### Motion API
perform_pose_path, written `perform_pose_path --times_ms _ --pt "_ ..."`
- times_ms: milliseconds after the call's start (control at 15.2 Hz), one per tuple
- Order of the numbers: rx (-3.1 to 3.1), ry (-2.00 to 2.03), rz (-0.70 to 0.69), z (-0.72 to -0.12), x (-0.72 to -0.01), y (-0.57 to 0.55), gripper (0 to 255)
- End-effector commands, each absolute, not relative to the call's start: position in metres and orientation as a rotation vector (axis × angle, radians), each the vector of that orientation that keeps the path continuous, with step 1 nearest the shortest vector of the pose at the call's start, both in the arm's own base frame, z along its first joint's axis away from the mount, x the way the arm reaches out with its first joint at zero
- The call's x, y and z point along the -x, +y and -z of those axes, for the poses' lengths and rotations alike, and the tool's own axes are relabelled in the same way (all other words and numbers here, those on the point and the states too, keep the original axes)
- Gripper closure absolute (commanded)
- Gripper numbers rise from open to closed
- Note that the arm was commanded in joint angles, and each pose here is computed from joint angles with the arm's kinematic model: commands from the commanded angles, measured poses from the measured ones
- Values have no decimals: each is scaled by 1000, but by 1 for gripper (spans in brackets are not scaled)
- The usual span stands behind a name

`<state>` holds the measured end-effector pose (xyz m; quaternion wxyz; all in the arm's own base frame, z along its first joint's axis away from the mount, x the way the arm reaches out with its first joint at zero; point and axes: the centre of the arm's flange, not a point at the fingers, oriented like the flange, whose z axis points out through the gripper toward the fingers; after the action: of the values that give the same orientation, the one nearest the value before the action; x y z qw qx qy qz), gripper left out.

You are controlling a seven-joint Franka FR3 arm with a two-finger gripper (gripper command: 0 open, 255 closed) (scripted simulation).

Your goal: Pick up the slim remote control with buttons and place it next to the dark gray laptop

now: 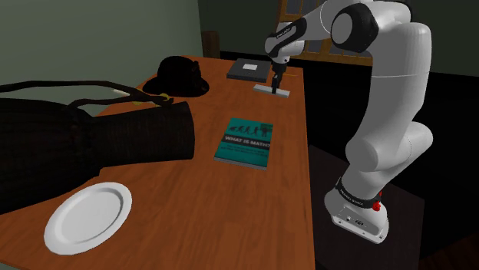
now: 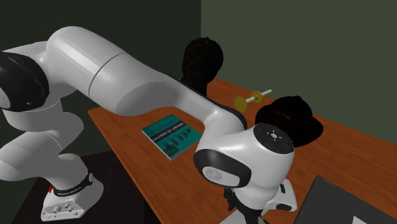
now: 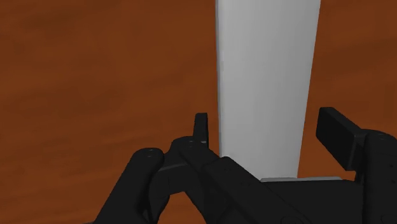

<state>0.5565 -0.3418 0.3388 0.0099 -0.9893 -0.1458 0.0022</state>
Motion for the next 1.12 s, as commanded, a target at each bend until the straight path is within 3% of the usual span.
perform_pose_path --times_ms 0,264,528,1056 --pt "3089 -455 -6 -339 -556 -342 0" --pt "3089 -455 -6 -339 -556 -342 0" --pt "3089 -455 -6 -389 -557 -343 0" --pt "3089 -455 -6 -389 -557 -343 0"
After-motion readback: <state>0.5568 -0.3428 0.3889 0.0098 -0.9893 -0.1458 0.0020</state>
